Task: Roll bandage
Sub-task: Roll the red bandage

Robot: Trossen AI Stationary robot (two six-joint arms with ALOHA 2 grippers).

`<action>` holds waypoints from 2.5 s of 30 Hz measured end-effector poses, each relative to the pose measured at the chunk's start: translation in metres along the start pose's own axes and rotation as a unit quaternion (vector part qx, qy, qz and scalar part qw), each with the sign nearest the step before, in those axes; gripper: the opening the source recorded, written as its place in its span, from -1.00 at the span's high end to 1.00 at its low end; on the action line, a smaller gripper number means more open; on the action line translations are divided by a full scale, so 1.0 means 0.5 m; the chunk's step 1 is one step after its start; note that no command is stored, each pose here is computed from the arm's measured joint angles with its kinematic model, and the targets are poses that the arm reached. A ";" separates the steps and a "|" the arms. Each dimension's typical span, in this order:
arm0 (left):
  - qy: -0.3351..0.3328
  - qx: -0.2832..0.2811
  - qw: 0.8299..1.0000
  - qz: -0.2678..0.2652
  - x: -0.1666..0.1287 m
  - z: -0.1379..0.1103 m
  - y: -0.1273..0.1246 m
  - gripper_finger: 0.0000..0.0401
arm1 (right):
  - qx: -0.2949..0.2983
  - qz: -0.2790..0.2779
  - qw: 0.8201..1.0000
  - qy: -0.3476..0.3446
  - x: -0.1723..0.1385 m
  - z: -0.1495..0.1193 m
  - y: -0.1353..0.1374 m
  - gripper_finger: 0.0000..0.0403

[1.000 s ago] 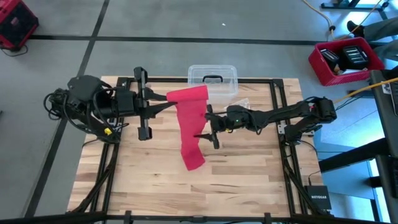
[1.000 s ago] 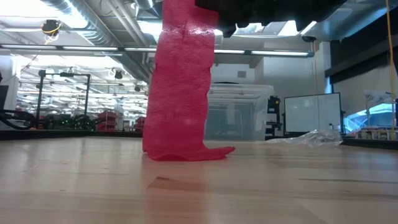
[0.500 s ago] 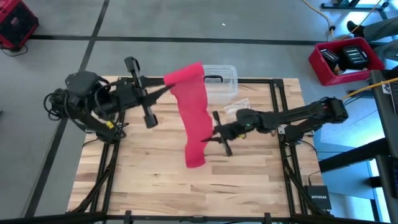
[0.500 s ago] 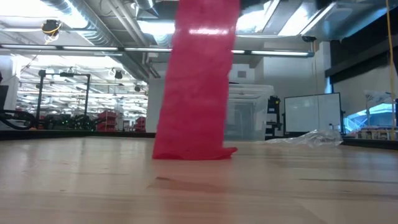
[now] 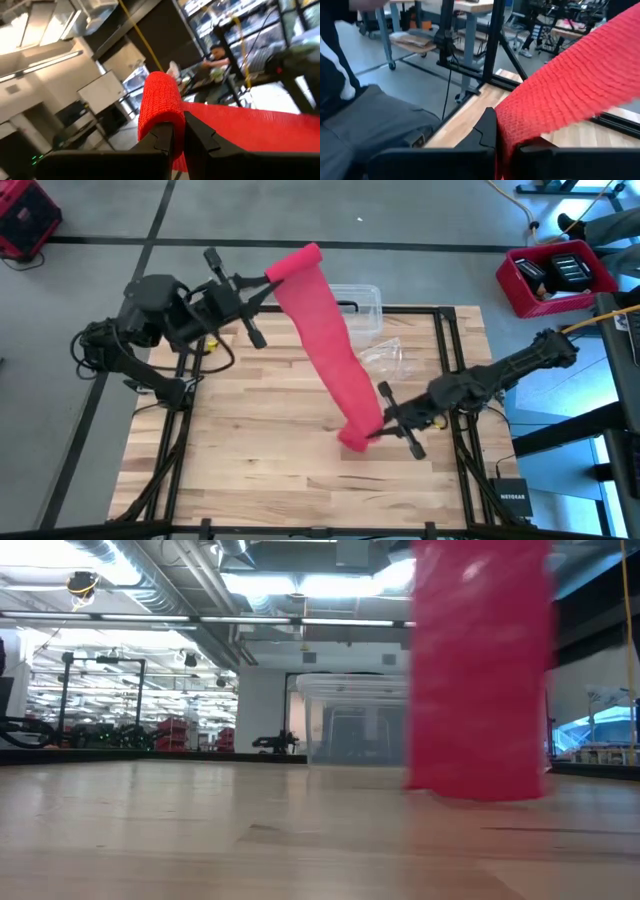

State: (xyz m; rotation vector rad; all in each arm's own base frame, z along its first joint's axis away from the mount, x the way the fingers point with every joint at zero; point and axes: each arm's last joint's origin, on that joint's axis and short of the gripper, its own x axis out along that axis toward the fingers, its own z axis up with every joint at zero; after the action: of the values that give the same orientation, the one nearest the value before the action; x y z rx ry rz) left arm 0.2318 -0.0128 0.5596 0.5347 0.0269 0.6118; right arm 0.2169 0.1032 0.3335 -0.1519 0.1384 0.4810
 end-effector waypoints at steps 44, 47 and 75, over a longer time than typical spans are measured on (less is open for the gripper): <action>0.062 -0.067 0.991 -0.098 -0.044 -0.118 0.006 0.91 | -0.064 -0.042 0.995 -0.056 -0.054 0.132 0.189 0.99; 0.087 -0.047 0.991 -0.091 -0.018 -0.128 -0.021 0.91 | -0.076 -0.035 0.992 -0.095 -0.057 0.148 0.190 0.98; 0.289 0.157 0.871 -0.365 0.042 -0.251 -0.358 0.91 | -0.155 -0.308 0.924 -0.164 -0.215 0.393 0.084 0.99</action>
State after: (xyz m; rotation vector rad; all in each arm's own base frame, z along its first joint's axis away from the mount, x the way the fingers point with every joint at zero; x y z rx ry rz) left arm 0.3234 -0.0650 0.3668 0.5865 0.8765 -0.0064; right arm 0.1218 0.1268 0.5392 -0.4069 -0.3137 -0.1111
